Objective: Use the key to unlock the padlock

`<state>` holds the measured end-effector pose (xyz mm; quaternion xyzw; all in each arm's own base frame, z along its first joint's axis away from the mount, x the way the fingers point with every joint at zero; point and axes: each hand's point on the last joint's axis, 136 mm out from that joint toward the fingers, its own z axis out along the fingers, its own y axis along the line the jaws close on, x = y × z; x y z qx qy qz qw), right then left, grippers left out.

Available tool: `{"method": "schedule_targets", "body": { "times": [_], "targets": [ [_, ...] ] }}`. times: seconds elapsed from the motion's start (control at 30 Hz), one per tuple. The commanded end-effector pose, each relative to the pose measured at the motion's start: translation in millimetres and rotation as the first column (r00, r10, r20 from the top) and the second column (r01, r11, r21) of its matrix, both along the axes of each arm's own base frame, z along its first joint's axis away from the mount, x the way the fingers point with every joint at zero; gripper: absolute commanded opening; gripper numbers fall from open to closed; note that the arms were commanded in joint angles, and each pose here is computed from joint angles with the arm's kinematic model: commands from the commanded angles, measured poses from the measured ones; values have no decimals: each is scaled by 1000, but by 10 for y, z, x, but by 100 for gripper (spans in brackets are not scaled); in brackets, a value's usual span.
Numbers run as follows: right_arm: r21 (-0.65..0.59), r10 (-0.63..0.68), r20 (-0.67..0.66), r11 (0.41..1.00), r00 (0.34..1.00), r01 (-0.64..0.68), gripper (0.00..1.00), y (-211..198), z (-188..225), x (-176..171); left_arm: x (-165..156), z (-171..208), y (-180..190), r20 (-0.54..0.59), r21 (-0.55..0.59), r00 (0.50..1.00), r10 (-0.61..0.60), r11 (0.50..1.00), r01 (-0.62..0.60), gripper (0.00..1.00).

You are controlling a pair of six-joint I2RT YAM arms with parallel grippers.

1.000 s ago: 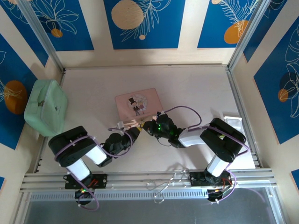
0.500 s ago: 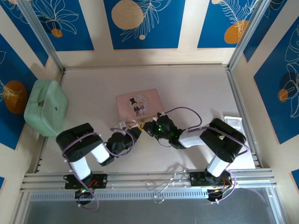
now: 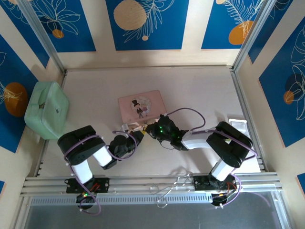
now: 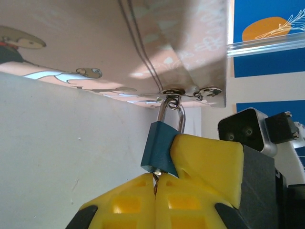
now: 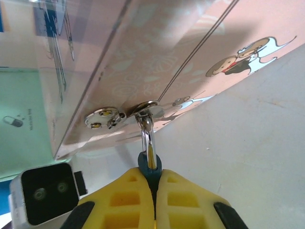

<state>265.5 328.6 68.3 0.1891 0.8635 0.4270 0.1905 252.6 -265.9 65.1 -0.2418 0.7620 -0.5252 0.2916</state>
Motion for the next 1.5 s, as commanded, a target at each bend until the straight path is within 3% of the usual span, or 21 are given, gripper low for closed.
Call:
{"method": "schedule_targets", "body": {
  "times": [0.0, 0.1, 0.23, 0.3, 0.47, 0.7, 0.83, 1.0, 1.2, 1.27, 1.37, 1.47],
  "targets": [
    [-80, 14, -69, 997, 998, -20, 0, -28, -35, -175, -92, -343, 147, -57, 237, 998, -10, 971, 23, 0],
    [-100, 9, -77, 995, 997, -17, 0, -45, -25, -181, -133, -335, 187, -47, 410, 998, -41, 910, 57, 0],
    [-89, 8, -85, 996, 996, -16, 0, -27, -48, -185, -139, -218, 244, 2, 619, 997, -79, 783, 61, 0],
    [-83, 5, -95, 996, 995, -13, 0, -27, -70, -182, -137, -241, 273, 10, 652, 997, -78, 756, 53, 0],
    [-65, 14, -121, 998, 993, -22, 0, -16, -115, -200, -150, -248, 210, 48, 777, 992, -119, 629, 38, 0],
    [-44, 29, -157, 998, 987, -36, 0, -9, -202, -188, -129, -279, 171, 72, 813, 987, -144, 582, 25, 0],
    [-35, 41, -175, 998, 984, -48, 0, 25, -202, -177, -156, -213, 181, 91, 882, 978, -190, 472, 9, 0],
    [-59, 43, -190, 997, 981, -55, 0, 23, -218, -248, -230, -239, 127, 82, 856, 975, -208, 516, 39, 0],
    [-97, -5, -213, 995, 977, -17, 0, -147, -393, -376, -302, -277, 172, 14, 856, 986, -167, 512, 75, 1],
    [-90, -6, -210, 996, 978, -14, 0, -172, -430, -379, -315, -258, 184, 10, 849, 987, -158, 523, 76, 24],
    [-59, 18, -163, 998, 986, -28, 0, -144, -404, -357, -340, -177, 247, -5, 841, 992, -127, 537, 73, 49],
    [40, 75, -79, 997, 994, -72, 0, -67, -299, -298, -405, -85, 362, -36, 826, 995, -88, 558, 79, 59]
  ]
}}
